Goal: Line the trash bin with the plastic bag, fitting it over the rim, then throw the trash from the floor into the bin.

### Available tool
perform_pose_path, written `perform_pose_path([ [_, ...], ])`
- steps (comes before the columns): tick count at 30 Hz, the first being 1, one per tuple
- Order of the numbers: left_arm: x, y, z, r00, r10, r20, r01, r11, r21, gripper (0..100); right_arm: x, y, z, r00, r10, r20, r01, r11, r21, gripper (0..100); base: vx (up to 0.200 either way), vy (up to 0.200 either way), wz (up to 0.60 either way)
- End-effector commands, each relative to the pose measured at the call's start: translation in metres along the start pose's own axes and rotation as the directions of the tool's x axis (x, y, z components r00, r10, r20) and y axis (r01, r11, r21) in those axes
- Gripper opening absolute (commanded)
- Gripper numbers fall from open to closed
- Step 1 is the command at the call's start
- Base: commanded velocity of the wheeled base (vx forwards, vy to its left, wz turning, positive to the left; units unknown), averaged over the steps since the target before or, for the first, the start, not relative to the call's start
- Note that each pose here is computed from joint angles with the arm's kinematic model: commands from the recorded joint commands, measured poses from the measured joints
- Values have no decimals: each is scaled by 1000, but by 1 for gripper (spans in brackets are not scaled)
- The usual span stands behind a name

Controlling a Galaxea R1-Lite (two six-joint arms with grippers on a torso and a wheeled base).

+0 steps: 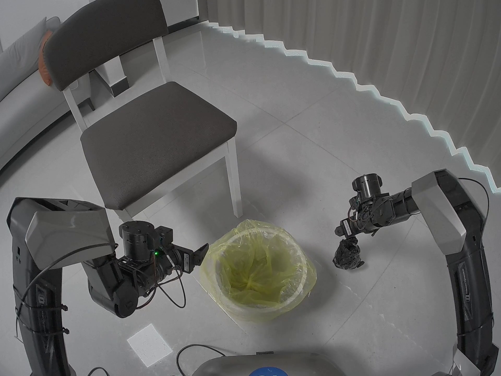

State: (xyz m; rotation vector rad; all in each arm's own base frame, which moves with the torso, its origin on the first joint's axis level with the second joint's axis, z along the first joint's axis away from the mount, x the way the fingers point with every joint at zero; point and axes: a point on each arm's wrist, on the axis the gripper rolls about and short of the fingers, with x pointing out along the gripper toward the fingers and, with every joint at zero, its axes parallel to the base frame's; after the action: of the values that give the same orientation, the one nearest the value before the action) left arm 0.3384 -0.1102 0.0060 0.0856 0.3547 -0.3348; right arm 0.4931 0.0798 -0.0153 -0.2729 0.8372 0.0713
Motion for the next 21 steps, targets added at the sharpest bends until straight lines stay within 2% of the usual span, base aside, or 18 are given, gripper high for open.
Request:
perform_pose_path([
  [1, -18, -8, 2, 1000, -15, 18, 15, 1000, 6, 100, 40, -5, -26, 997, -7, -82, 7, 1000, 6, 100, 0, 0, 0],
  [8, -17, -9, 0, 1000, -20, 15, 20, 1000, 9, 100, 61, -3, -41, 994, -5, -113, 6, 1000, 2, 100, 0, 0, 0],
  [21, -17, -16, 0, 1000, -17, 16, 17, 1000, 24, 100, 69, 1, -46, 993, -3, -115, 3, 1000, -2, 100, 0, 0, 0],
])
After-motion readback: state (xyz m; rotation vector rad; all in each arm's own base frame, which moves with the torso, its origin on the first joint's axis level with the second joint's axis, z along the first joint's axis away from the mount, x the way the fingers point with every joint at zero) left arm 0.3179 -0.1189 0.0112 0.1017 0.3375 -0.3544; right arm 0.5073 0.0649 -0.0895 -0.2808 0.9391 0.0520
